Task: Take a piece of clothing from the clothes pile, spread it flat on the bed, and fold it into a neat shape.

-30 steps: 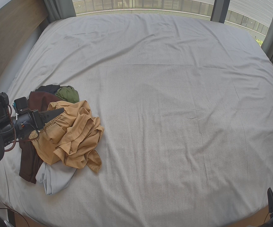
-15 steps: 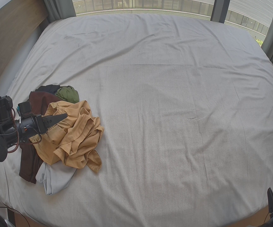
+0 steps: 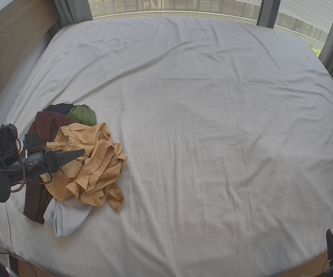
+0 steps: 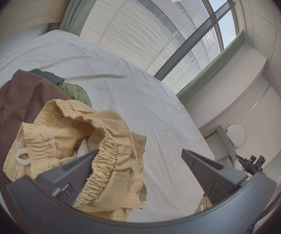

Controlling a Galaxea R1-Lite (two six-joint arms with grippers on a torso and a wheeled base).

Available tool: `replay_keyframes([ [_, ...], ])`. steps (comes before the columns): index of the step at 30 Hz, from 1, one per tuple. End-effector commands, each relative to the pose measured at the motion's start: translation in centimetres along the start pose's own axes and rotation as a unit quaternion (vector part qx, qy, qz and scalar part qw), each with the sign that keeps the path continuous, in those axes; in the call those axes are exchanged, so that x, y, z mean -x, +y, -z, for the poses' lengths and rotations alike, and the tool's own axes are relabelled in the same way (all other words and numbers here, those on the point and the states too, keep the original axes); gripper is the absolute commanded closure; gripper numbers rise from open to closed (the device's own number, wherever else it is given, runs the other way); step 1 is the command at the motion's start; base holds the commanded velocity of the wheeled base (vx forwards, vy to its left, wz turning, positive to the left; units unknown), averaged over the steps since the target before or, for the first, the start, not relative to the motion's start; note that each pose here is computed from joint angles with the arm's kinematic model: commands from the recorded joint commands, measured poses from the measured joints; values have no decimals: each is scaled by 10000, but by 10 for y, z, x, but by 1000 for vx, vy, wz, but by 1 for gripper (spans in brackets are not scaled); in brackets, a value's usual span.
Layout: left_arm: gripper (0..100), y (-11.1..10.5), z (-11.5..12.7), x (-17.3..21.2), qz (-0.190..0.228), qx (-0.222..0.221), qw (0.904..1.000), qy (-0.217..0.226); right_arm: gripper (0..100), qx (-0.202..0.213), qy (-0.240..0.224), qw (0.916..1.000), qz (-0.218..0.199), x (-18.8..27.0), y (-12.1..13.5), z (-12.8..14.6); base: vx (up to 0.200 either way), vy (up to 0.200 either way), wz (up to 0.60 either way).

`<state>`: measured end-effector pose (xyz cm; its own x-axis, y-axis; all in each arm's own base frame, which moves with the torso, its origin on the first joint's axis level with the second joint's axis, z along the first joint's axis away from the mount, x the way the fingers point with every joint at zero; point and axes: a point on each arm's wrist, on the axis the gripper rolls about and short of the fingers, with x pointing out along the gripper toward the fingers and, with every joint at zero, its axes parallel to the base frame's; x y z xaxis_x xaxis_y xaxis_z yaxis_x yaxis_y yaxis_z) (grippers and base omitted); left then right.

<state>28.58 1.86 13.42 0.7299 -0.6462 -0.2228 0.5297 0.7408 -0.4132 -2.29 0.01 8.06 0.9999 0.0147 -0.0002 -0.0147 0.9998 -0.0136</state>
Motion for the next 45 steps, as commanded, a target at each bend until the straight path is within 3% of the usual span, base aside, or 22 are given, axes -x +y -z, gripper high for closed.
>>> replay_keyframes([
  [1,0,-1,3,0,13,36,10000,45,0,1,-1,10000,-3,0,0,5,0,0,0],
  [22,0,6,13,-11,20,169,9996,224,0,1,-1,10000,-3,0,0,5,0,0,0],
  [23,100,8,14,-13,19,175,9996,229,0,1,-1,10000,-3,0,0,5,0,0,0],
  [39,100,7,11,-13,80,93,9998,159,0,1,-1,10000,-3,0,0,5,0,0,0],
  [45,100,-9,-10,-1,225,-206,9993,-206,0,1,-1,10000,-3,0,0,5,0,0,0],
])
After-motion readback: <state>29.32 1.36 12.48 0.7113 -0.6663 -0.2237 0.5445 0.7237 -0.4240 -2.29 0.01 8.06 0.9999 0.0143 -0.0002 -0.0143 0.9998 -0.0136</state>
